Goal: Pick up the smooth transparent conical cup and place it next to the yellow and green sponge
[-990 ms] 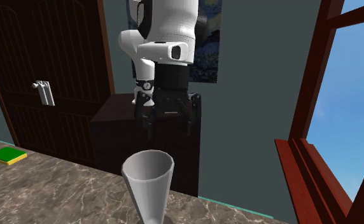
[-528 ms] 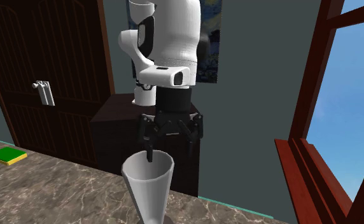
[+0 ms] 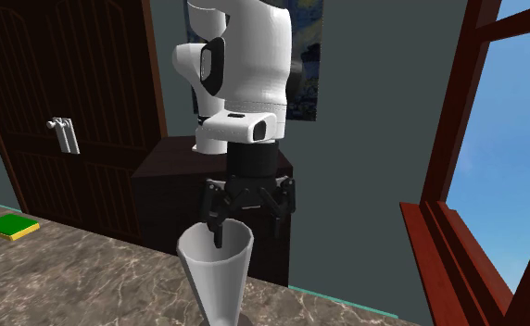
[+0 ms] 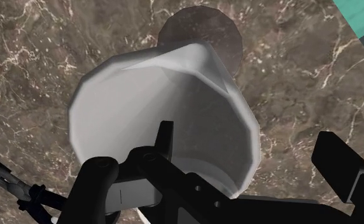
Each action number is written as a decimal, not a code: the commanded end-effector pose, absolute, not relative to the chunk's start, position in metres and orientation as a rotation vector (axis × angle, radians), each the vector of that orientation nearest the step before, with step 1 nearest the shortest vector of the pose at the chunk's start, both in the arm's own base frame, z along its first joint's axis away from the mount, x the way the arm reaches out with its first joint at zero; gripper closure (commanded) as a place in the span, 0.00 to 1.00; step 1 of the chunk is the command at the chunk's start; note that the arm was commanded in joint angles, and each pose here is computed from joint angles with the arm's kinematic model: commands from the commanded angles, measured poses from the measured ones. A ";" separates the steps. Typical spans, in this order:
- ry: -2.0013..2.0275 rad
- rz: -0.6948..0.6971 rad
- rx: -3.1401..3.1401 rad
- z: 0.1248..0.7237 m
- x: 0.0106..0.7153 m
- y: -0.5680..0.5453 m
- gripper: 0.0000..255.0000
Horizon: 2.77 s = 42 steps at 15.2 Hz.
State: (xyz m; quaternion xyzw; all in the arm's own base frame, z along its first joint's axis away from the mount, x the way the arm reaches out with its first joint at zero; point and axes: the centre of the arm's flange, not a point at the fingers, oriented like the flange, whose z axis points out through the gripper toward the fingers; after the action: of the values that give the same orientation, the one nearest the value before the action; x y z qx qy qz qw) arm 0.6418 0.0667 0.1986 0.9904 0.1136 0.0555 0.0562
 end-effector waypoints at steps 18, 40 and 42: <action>0.345 0.169 3.005 0.230 0.642 0.067 1.00; 0.345 0.169 3.005 0.346 0.642 0.067 1.00; 0.345 0.169 3.005 0.357 0.642 0.067 1.00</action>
State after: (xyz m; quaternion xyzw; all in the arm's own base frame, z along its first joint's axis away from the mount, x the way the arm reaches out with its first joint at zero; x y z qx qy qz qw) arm 0.6404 0.0663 0.3513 0.9904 0.1135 0.0553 0.0562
